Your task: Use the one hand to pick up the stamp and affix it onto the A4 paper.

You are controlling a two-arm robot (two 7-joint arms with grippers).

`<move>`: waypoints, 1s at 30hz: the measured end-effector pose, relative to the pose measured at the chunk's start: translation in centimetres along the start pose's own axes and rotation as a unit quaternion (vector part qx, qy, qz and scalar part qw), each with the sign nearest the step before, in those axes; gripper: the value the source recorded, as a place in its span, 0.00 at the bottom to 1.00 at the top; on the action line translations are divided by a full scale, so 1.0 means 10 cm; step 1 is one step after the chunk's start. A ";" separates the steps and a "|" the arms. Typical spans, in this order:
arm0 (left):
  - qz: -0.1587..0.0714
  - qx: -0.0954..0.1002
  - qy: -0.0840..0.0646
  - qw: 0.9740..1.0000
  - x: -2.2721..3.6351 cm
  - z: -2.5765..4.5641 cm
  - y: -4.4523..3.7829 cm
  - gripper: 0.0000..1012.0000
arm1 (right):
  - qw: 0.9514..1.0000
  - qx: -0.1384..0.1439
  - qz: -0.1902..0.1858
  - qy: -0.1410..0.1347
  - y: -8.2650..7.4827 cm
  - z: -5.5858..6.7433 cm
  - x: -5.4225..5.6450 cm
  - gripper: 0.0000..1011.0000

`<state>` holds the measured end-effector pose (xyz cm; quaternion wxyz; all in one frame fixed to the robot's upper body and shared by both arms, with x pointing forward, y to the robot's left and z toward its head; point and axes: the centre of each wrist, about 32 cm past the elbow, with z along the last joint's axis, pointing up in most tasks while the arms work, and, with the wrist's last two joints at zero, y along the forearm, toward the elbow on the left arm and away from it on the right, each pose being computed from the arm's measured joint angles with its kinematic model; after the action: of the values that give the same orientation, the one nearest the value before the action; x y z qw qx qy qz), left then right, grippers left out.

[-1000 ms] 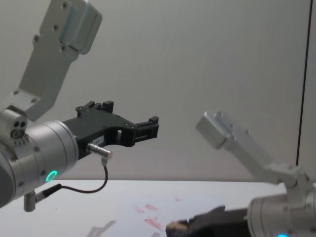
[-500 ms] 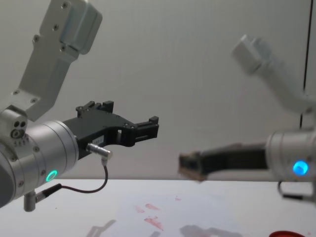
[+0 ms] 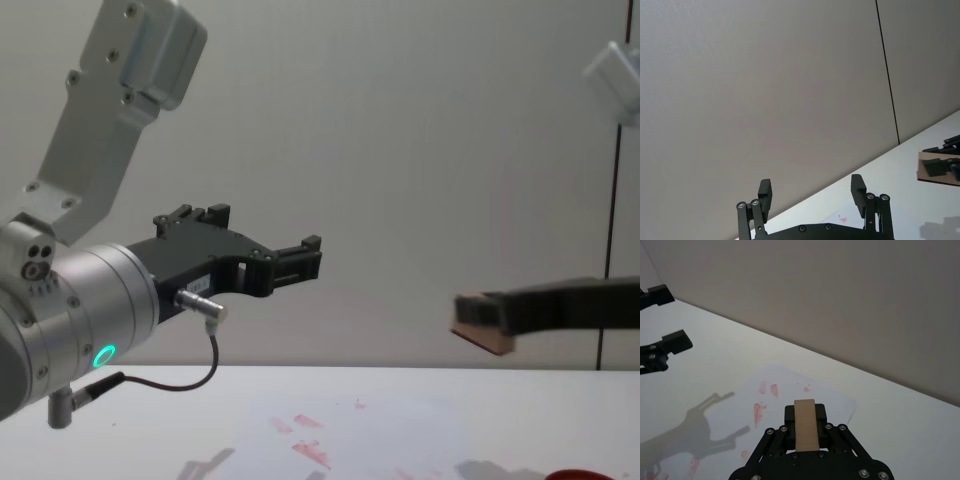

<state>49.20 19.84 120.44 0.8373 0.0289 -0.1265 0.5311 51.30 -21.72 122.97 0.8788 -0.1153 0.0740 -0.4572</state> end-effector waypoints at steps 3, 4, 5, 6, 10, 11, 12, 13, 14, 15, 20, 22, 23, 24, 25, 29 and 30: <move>0.000 0.000 0.000 1.000 0.000 0.000 0.000 0.99 | 1.000 -0.006 -0.007 0.001 -0.08 -0.06 0.01 0.22; 0.000 0.000 0.000 1.000 0.000 0.000 0.000 0.99 | 1.000 -0.007 -0.008 0.001 -0.09 -0.07 0.02 0.22; 0.000 0.000 0.000 1.000 0.000 0.000 0.000 0.99 | 1.000 -0.009 -0.010 0.001 -0.12 -0.09 0.02 0.22; 0.000 0.000 0.000 1.000 0.000 0.000 0.000 0.99 | 1.000 -0.012 -0.013 0.002 -0.15 -0.12 0.02 0.22; 0.000 0.000 0.000 1.000 0.000 0.000 0.000 0.99 | 1.000 -0.019 -0.019 0.002 -0.22 -0.20 0.03 0.22; 0.000 0.000 0.000 1.000 0.000 0.000 0.000 0.99 | 1.000 -0.020 -0.020 0.002 -0.23 -0.21 0.03 0.22; 0.000 0.000 0.000 1.000 0.000 0.000 0.000 0.99 | 1.000 -0.022 -0.021 0.002 -0.25 -0.22 0.03 0.22; 0.000 0.000 0.000 1.000 0.000 0.000 0.000 0.99 | 0.999 -0.023 -0.024 0.001 -0.27 -0.25 0.03 0.22; 0.000 0.000 0.000 1.000 0.000 0.000 0.000 0.99 | 0.999 -0.024 -0.025 0.001 -0.27 -0.26 0.03 0.22; 0.000 0.000 0.000 1.000 0.000 0.000 0.000 0.99 | 0.999 -0.025 -0.026 0.001 -0.28 -0.27 0.03 0.22; 0.000 0.000 0.000 1.000 0.000 0.000 0.000 0.99 | 0.999 -0.027 -0.035 -0.008 -0.32 -0.34 0.04 0.22; 0.000 0.000 0.000 1.000 0.000 0.000 0.000 0.99 | 0.999 -0.027 -0.041 -0.012 -0.33 -0.37 0.04 0.22; 0.000 0.000 0.000 1.000 0.000 0.000 0.000 0.99 | 0.999 -0.027 -0.043 -0.013 -0.33 -0.39 0.04 0.22; 0.000 0.000 0.000 1.000 0.000 0.000 0.000 0.99 | 0.999 -0.027 -0.045 -0.015 -0.33 -0.40 0.04 0.22; 0.000 0.000 0.000 1.000 0.000 0.000 0.000 0.99 | 0.998 -0.027 -0.047 -0.016 -0.33 -0.41 0.04 0.22; 0.000 0.000 0.000 1.000 0.000 0.000 0.000 0.99 | 0.998 -0.029 -0.054 -0.018 -0.34 -0.49 0.03 0.22; 0.000 0.000 0.000 1.000 0.000 0.000 0.000 0.99 | 0.998 -0.030 -0.056 -0.018 -0.34 -0.50 0.03 0.22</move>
<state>49.20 19.84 120.44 0.8374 0.0289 -0.1265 0.5310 47.62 -24.53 119.07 0.8493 -0.1537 0.0654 -0.5008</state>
